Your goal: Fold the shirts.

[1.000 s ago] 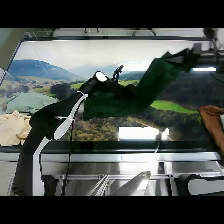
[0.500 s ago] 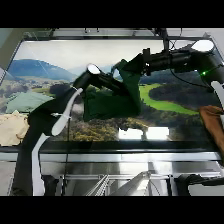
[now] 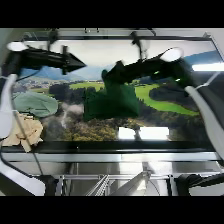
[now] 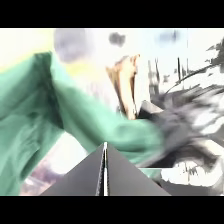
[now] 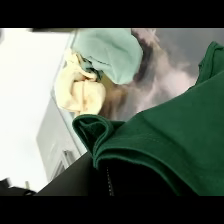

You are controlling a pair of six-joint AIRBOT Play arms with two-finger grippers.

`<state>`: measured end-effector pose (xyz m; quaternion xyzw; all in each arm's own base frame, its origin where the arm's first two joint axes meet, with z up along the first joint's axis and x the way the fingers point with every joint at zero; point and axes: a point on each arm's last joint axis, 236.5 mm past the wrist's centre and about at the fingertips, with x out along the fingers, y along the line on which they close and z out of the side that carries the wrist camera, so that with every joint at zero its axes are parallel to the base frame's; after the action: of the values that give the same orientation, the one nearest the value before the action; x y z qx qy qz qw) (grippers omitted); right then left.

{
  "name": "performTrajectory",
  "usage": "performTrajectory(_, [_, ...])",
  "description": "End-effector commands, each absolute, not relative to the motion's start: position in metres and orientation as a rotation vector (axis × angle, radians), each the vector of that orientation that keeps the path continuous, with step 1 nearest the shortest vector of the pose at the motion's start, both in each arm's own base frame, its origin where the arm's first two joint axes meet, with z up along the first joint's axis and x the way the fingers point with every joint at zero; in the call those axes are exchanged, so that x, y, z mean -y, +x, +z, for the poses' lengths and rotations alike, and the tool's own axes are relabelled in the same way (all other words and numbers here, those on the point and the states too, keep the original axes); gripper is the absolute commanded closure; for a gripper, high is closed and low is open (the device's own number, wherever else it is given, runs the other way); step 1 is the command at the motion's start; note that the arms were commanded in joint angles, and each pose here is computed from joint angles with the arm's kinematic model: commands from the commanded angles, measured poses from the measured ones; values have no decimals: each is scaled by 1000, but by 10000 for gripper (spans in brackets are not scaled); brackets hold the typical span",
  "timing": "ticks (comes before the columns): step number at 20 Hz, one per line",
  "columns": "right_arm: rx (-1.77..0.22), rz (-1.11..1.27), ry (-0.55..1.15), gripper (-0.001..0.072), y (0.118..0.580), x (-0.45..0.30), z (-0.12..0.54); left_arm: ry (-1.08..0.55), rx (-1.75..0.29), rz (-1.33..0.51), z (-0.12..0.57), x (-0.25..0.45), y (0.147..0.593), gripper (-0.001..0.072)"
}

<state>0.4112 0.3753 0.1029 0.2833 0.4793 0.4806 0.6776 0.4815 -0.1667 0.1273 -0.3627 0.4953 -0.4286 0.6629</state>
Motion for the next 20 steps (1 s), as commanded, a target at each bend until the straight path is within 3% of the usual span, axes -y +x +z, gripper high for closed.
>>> performTrajectory(1, [-1158, 1036, 598, 678, 390, -442, 30, -848, -1008, -875, 148, 98, 469, 697])
performTrajectory(2, [-1206, 1038, 583, 420, 375, -460, 4, -846, -983, -856, 152, 86, 463, 696])
performTrajectory(3, [-1241, 1035, 578, 359, 368, -466, -12, -848, -960, -836, 155, 76, 458, 696])
performTrajectory(4, [-1255, 1031, 579, 485, 369, -464, -18, -851, -940, -821, 158, 70, 455, 697])
performTrajectory(5, [-1264, 1034, 584, 550, 372, -456, -16, -850, -923, -806, 161, 65, 451, 697])
performTrajectory(7, [-1253, 1047, 606, 559, 386, -427, 8, -843, -906, -795, 165, 62, 439, 696])
performTrajectory(8, [-1229, 1044, 606, 651, 398, -406, 24, -839, -898, -792, 167, 61, 435, 697])
performTrajectory(9, [-1202, 1029, 596, 688, 409, -382, 38, -831, -891, -792, 168, 63, 430, 697])
performTrajectory(14, [-1219, 619, 455, 671, 458, -201, 43, -823, -899, -805, 168, 72, 408, 697])
performTrajectory(15, [-1233, 568, 446, 496, 459, -178, 34, -828, -904, -807, 167, 73, 405, 695])
performTrajectory(16, [-1252, 528, 450, 188, 460, -161, 20, -835, -906, -803, 166, 74, 403, 686])
performTrajectory(17, [-1267, 502, 447, 75, 462, -150, 6, -840, -911, -802, 164, 75, 400, 685])
performTrajectory(18, [-1285, 487, 443, 75, 465, -142, -10, -844, -914, -802, 163, 76, 399, 597])
performTrajectory(19, [-1307, 478, 456, 75, 468, -139, -26, -858, -929, -801, 163, 79, 398, 361])
performTrajectory(20, [-1333, 486, 463, 75, 467, -141, -42, -876, -937, -796, 163, 80, 398, 294])
